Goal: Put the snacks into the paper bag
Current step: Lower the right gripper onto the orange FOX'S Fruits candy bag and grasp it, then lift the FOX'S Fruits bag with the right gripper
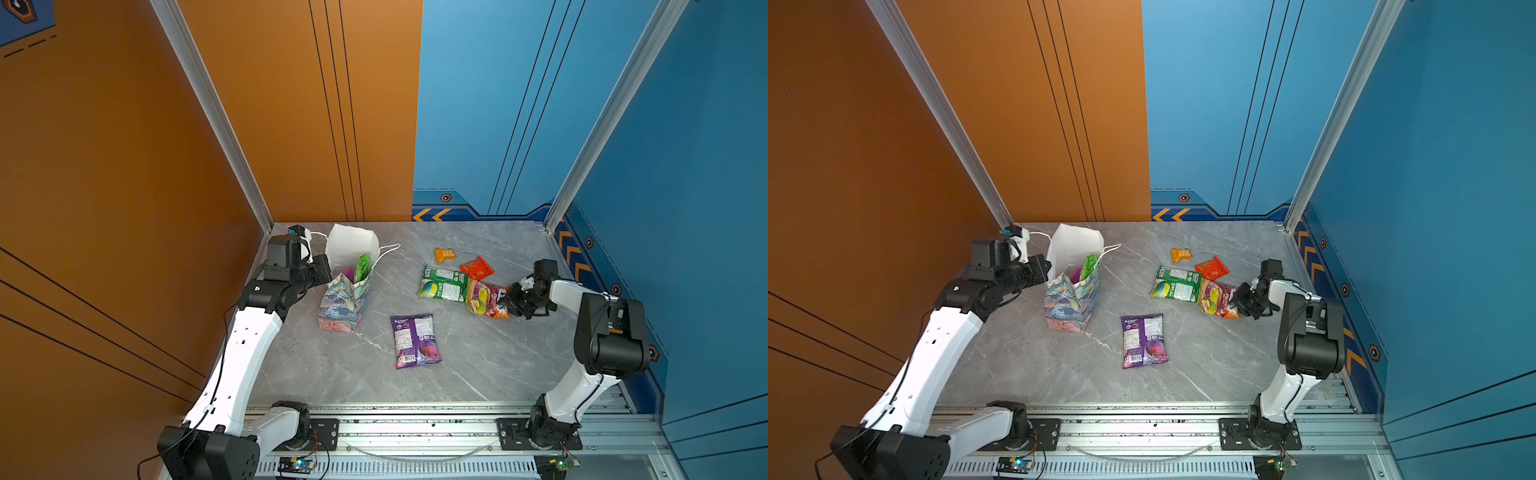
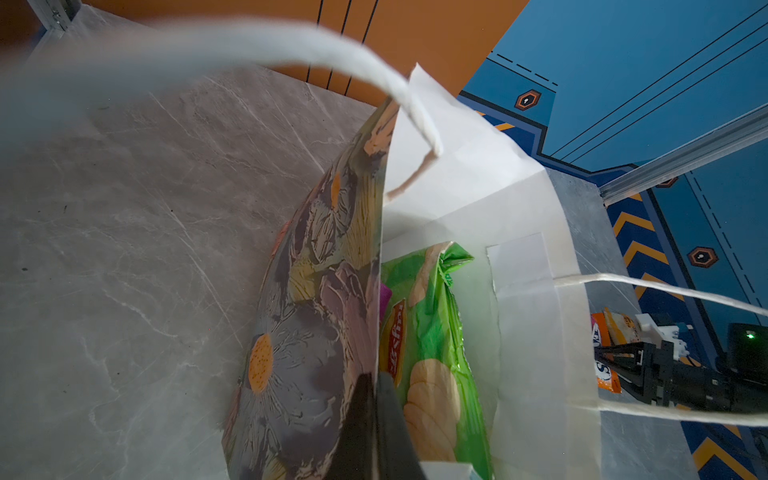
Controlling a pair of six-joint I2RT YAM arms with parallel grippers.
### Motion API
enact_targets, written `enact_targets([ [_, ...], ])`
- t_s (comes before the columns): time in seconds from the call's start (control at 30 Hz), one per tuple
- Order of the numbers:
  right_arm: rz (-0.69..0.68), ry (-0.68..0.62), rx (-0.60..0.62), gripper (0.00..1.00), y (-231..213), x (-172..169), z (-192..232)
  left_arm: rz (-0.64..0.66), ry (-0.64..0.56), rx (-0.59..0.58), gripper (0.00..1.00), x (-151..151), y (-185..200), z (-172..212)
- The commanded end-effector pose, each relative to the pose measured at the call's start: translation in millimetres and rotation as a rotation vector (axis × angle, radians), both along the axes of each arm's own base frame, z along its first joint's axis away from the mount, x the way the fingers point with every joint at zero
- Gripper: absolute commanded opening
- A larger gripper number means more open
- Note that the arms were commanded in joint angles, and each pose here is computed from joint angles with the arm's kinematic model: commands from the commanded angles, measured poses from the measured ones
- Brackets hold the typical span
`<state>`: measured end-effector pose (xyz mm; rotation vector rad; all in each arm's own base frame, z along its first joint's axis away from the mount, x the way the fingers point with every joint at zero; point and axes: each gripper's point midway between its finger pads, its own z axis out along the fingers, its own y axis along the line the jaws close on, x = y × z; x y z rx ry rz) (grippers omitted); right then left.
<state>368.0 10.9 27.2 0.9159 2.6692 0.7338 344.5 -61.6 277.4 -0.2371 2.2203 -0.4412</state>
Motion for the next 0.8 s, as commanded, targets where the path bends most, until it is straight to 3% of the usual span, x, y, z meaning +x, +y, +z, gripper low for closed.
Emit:
enact_targets([
  [0.0, -0.006, 0.060, -0.007, 0.16, 4.2, -18.4, -10.7, -0.004, 0.025, -0.021, 0.00, -1.1, -0.4, -8.7],
  [0.07, -0.015, 0.038, -0.007, 0.09, 6.6, -16.7, -4.6, 0.000, 0.019, -0.018, 0.00, -2.1, 0.8, -7.1],
  [0.27, -0.038, -0.036, -0.020, 0.00, 16.2, -16.5, 21.8, 0.007, 0.000, -0.020, 0.00, -2.6, 4.0, -3.4],
  [0.77, -0.030, -0.330, -0.100, 0.00, 52.0, -15.7, 141.5, -0.001, -0.036, -0.017, 0.00, -5.6, 2.7, 5.9],
])
